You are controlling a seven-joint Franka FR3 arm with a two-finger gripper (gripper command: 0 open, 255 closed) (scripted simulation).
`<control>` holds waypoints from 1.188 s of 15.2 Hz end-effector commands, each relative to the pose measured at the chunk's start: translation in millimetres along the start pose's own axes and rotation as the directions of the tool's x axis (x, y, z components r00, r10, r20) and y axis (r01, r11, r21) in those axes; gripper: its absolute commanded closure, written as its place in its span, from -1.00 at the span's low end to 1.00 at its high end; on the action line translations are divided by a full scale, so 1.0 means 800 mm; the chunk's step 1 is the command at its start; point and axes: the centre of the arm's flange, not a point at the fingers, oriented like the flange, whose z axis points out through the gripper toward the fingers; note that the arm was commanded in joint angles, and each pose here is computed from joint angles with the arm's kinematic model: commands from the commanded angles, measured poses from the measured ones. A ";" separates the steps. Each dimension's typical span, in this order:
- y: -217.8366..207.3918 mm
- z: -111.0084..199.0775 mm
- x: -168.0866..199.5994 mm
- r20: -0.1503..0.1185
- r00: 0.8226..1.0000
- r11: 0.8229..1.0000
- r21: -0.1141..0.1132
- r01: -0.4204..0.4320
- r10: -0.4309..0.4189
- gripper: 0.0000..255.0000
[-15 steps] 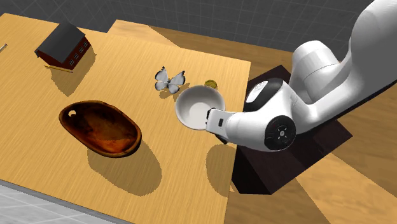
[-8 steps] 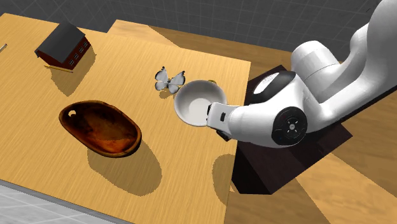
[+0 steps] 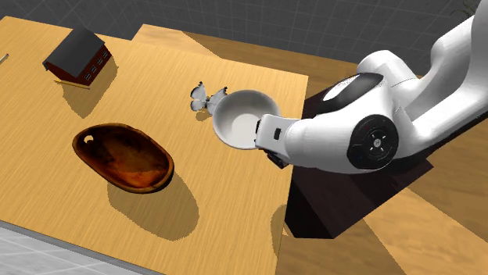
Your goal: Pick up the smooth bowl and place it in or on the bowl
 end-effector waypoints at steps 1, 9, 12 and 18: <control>0.007 -0.011 0.000 0.000 1.000 1.000 0.000 0.000 0.000 1.00; 0.049 0.003 0.090 0.000 1.000 1.000 0.000 0.000 0.000 1.00; 0.067 0.015 0.134 0.000 1.000 1.000 0.000 0.000 0.000 1.00; 0.103 0.040 0.223 0.000 1.000 1.000 0.000 0.000 0.000 1.00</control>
